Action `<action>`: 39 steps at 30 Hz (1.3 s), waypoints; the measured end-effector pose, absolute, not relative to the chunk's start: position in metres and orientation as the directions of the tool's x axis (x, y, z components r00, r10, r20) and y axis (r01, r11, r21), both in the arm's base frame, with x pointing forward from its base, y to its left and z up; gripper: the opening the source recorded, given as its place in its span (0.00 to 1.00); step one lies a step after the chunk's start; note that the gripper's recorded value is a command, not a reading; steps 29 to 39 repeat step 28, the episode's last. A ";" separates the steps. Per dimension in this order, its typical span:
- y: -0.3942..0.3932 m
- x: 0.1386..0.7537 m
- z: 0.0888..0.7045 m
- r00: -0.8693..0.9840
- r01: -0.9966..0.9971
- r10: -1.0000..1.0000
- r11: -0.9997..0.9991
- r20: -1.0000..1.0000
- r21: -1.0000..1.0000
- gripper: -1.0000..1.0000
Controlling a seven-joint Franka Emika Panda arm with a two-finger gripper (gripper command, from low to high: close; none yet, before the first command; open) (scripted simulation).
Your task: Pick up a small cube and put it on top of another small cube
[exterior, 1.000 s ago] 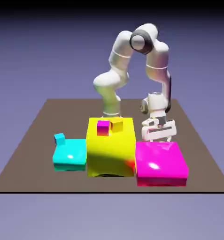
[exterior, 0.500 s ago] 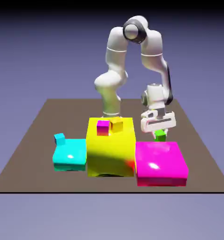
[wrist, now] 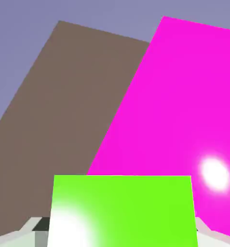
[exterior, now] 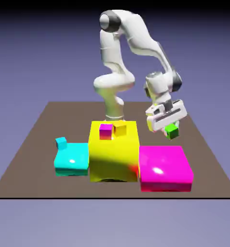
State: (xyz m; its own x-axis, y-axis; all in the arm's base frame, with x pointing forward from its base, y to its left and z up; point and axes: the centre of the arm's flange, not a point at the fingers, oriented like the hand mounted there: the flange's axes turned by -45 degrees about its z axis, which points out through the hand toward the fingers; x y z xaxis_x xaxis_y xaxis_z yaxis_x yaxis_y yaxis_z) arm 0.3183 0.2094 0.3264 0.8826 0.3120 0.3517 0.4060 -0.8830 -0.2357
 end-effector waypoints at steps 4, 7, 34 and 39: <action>0.165 0.336 0.369 0.883 0.376 0.276 -0.900 0.381 -0.219 0.00; 0.127 0.341 0.399 0.883 0.345 0.249 -0.919 0.398 -0.192 0.00; 0.011 0.324 0.387 0.919 0.137 0.127 -0.991 0.372 0.000 1.00; 0.011 0.324 0.387 0.919 0.137 0.127 -0.991 0.372 0.000 1.00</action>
